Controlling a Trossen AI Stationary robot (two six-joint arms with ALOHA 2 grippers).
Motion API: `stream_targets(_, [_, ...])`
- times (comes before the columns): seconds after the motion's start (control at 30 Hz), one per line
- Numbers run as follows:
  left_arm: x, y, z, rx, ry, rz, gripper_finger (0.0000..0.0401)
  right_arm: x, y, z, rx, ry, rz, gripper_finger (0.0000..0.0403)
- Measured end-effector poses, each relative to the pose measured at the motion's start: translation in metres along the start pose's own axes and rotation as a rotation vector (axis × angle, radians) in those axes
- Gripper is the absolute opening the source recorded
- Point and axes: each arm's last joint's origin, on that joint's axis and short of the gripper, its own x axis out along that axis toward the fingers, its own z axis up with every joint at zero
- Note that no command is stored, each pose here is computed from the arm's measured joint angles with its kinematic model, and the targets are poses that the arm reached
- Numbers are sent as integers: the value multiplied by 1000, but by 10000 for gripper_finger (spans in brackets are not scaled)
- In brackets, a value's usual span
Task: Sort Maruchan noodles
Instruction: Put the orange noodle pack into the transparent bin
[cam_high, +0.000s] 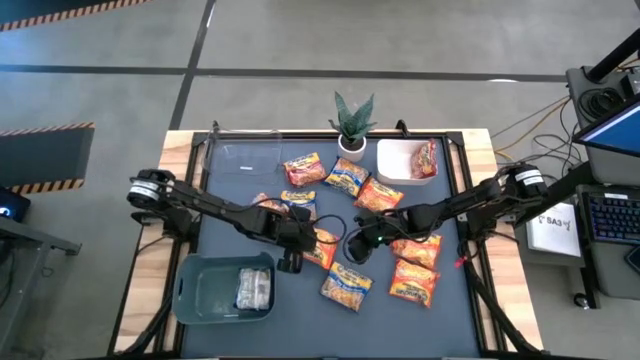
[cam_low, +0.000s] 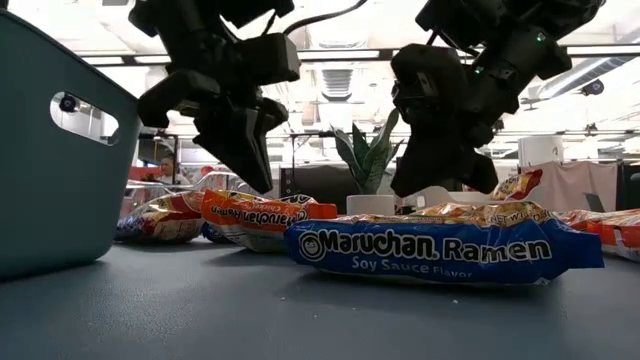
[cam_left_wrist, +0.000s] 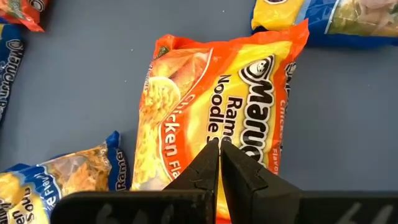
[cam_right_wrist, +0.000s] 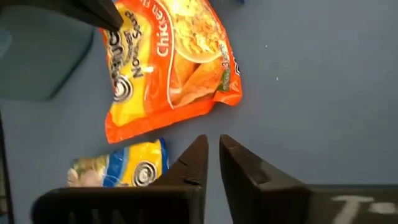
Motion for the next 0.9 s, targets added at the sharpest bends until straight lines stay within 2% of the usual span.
stream_targets(0.5, [12,-3,-10,-40,80,-7,0,2,-2,-2,145,-27,38,235])
stream_targets(0.7, [20,-5,-12,-42,107,-18,0,16,-10,-10,190,-49,77,276])
stream_targets(0.9, [21,-5,-12,-50,108,-27,0,37,-8,-7,182,-98,175,291])
